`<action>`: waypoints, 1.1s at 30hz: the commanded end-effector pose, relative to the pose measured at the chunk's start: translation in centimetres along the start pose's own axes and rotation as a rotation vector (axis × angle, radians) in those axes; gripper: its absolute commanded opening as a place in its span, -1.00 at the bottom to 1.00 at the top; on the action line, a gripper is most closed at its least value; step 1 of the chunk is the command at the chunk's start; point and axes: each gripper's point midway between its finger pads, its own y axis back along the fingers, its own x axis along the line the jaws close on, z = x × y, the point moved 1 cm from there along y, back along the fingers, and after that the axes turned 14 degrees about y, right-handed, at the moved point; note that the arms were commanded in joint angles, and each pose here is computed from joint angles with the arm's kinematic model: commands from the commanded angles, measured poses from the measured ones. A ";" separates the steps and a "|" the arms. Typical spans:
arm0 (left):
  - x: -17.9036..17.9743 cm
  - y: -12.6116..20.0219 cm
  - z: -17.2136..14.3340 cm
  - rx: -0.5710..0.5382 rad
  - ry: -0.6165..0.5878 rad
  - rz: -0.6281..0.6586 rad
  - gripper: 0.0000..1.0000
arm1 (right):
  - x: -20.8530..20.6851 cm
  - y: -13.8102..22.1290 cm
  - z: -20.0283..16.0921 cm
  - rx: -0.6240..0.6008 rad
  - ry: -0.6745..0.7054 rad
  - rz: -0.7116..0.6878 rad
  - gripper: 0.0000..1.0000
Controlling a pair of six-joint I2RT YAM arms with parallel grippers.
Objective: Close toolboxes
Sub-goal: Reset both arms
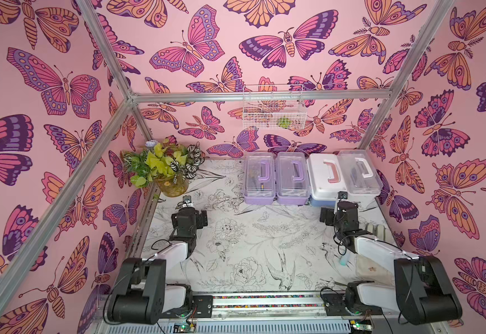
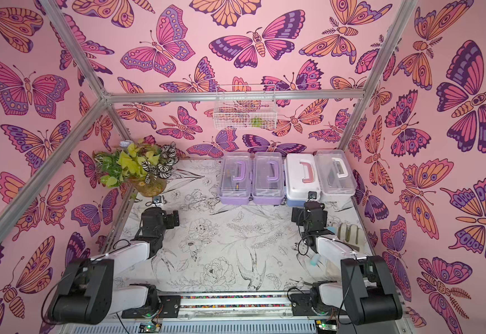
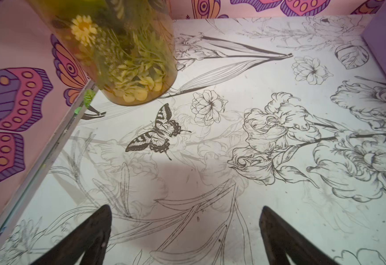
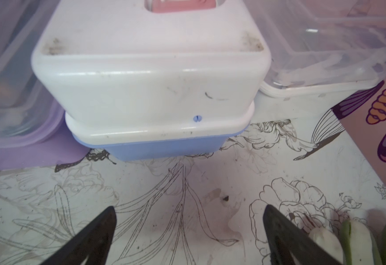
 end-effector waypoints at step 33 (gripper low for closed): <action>-1.8 -2.1 2.0 -0.142 0.018 -0.177 0.99 | -0.6 -3.2 2.1 -0.184 -0.042 0.032 0.98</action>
